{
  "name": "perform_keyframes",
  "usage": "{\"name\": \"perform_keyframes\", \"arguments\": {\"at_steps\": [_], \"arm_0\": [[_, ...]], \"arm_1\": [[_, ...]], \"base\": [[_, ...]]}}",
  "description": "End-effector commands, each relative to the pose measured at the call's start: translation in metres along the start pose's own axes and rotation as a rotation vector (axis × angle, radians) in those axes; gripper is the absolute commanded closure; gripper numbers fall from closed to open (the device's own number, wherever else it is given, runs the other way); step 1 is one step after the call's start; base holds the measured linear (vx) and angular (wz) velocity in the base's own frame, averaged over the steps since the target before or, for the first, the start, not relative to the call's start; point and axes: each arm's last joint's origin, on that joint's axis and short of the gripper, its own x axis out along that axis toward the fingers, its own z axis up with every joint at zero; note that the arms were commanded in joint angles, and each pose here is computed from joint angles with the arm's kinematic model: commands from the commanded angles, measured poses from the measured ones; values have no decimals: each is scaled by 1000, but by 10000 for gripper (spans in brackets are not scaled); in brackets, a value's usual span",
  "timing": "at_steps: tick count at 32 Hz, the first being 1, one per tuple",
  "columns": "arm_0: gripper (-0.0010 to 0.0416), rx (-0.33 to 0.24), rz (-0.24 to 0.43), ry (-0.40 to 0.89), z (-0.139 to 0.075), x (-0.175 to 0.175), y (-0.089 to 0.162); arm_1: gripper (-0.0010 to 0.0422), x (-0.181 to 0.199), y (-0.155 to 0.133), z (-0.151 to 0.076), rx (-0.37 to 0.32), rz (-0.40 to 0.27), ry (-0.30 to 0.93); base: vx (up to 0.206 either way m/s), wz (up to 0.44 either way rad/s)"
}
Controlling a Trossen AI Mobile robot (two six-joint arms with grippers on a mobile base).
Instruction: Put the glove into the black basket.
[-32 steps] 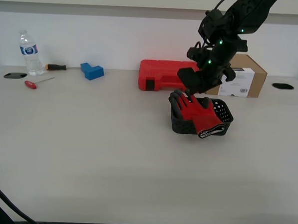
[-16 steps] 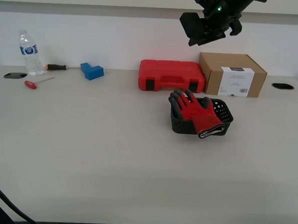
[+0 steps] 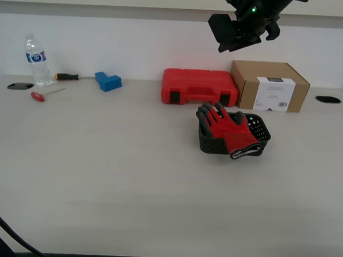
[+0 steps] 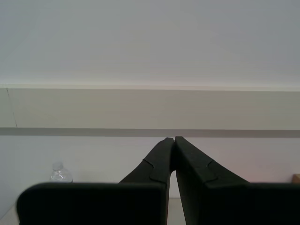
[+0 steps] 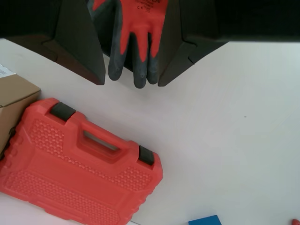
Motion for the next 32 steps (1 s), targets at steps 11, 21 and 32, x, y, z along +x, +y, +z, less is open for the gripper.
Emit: {"name": "perform_keyframes", "arguments": {"at_steps": [11,21,32], "arm_0": [[252,-3,2,-4,1,0,1],[252,-4,3,-4,1,0,1],[252,-3,2,-5,1,0,1]], "arm_1": [[412,0,0,0,0,2,-5],[412,0,0,1,0,3,-5],[412,0,0,1,0,3,-5]], "base": [[0,0],[0,0],[1,8]]}}
